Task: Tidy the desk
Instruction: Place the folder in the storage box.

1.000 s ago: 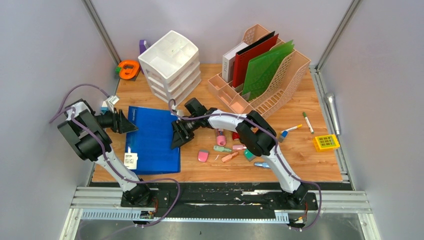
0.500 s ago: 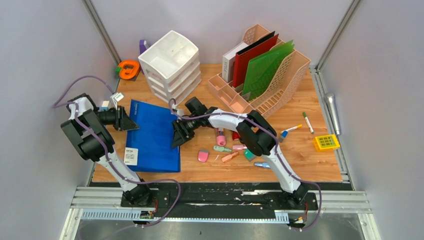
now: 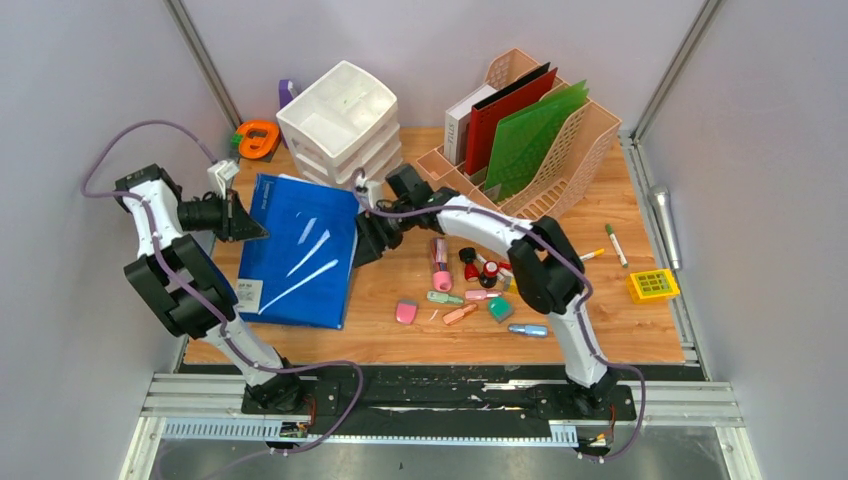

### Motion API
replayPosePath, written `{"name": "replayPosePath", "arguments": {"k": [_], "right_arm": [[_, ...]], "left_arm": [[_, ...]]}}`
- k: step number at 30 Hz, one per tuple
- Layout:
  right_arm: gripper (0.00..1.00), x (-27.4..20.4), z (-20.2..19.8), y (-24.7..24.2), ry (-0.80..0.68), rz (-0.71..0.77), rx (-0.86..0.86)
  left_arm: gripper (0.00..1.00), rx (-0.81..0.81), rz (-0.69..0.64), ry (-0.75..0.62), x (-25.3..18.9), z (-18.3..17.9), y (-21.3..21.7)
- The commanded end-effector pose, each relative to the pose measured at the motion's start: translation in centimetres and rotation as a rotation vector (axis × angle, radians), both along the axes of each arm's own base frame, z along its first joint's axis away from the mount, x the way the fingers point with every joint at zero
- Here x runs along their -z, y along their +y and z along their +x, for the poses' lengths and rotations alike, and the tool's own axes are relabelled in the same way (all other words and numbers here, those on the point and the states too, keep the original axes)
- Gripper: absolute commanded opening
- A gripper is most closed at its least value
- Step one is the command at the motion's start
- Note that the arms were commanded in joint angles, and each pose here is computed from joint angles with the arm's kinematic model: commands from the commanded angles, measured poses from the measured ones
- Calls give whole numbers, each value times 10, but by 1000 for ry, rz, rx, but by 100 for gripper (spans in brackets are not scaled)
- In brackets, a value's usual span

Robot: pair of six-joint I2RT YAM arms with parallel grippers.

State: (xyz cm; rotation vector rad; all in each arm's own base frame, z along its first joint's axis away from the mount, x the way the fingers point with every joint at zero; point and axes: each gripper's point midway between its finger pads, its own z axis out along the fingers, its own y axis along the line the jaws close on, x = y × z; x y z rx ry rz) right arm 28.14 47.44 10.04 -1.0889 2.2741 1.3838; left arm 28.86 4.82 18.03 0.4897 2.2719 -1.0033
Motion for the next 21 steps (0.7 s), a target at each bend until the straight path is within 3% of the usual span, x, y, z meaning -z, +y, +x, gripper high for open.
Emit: {"name": "replayPosePath", "arguments": {"k": [1, 11, 15, 21], "right_arm": [[74, -131, 34, -26, -294, 165, 45], [79, -238, 87, -134, -654, 115, 308], [79, -271, 126, -213, -752, 53, 536], [80, -307, 169, -353, -792, -15, 899]], "left_arm": [[0, -39, -39, -182, -83, 2, -22], [0, -48, -113, -403, -200, -4, -91], [0, -51, -110, -582, -252, 1, -117], [0, -60, -251, -646, -322, -8, -151]]}}
